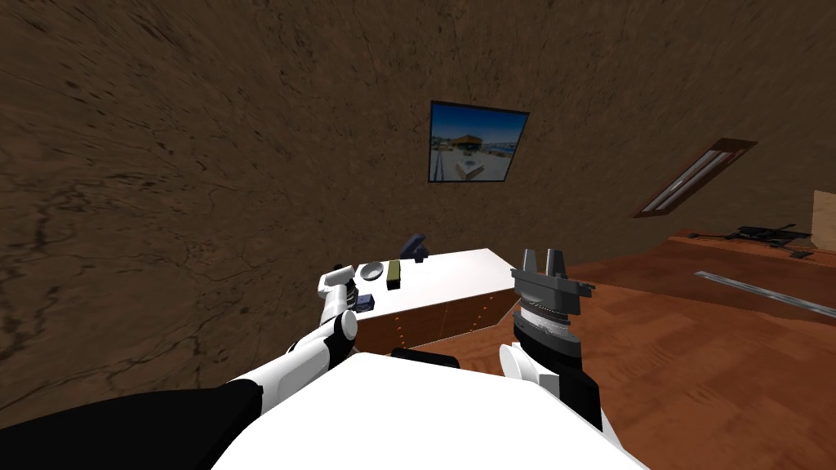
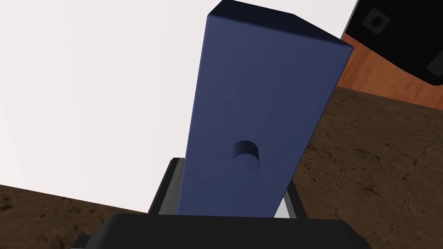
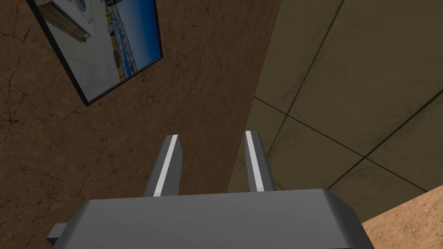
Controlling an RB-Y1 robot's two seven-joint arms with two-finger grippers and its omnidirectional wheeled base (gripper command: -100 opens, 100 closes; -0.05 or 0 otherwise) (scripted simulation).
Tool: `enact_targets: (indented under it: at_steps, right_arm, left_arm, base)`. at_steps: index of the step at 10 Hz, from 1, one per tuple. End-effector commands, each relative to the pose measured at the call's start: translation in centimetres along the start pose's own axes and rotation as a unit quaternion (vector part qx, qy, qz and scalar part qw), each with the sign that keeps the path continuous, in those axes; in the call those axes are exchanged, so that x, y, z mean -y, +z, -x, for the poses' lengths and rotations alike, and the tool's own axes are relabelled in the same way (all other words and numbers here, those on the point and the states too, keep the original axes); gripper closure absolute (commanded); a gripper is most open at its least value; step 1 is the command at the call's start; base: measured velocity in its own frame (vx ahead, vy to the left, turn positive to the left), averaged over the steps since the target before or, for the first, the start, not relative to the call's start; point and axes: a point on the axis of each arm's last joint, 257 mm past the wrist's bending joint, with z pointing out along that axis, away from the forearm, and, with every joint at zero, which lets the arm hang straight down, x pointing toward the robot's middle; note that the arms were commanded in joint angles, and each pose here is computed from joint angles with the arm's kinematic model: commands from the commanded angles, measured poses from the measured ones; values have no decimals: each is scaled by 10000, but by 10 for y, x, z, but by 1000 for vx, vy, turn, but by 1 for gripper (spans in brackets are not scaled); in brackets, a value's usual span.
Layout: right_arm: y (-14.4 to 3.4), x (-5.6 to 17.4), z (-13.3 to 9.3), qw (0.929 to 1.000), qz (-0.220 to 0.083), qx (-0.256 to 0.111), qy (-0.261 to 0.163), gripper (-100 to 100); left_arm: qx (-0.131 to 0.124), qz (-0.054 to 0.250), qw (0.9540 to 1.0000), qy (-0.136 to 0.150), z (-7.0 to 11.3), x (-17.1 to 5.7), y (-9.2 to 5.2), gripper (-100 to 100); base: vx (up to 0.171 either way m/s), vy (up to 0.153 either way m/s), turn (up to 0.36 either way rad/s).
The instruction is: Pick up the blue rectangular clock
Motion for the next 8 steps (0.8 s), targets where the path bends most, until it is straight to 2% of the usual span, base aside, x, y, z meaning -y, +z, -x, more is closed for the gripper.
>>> enact_targets:
  at_steps: [1,2,3,5,8]
  right_arm:
    - [0,0,0,10000,0,0,0,0]
    - [0,0,0,10000,0,0,0,0]
    - [0,0,0,10000,0,0,0,0]
    - [0,0,0,10000,0,0,0,0]
    - [0,0,0,10000,0,-1,-1,0]
  left_arm:
    - [0,0,10000,0,0,0,0,0]
    - [-23,22,10000,62,-27,0,-3,100]
    - [-11,20,10000,84,-28,1,-4,100]
    - [-16,31,9998,188,-59,0,-8,100]
    - [-19,26,9994,346,-105,-3,-16,100]
  base:
    - [0,0,0]
    - [0,20,-12]
    - [-11,12,-36]
    - [-5,55,63]
    - [-11,124,132]
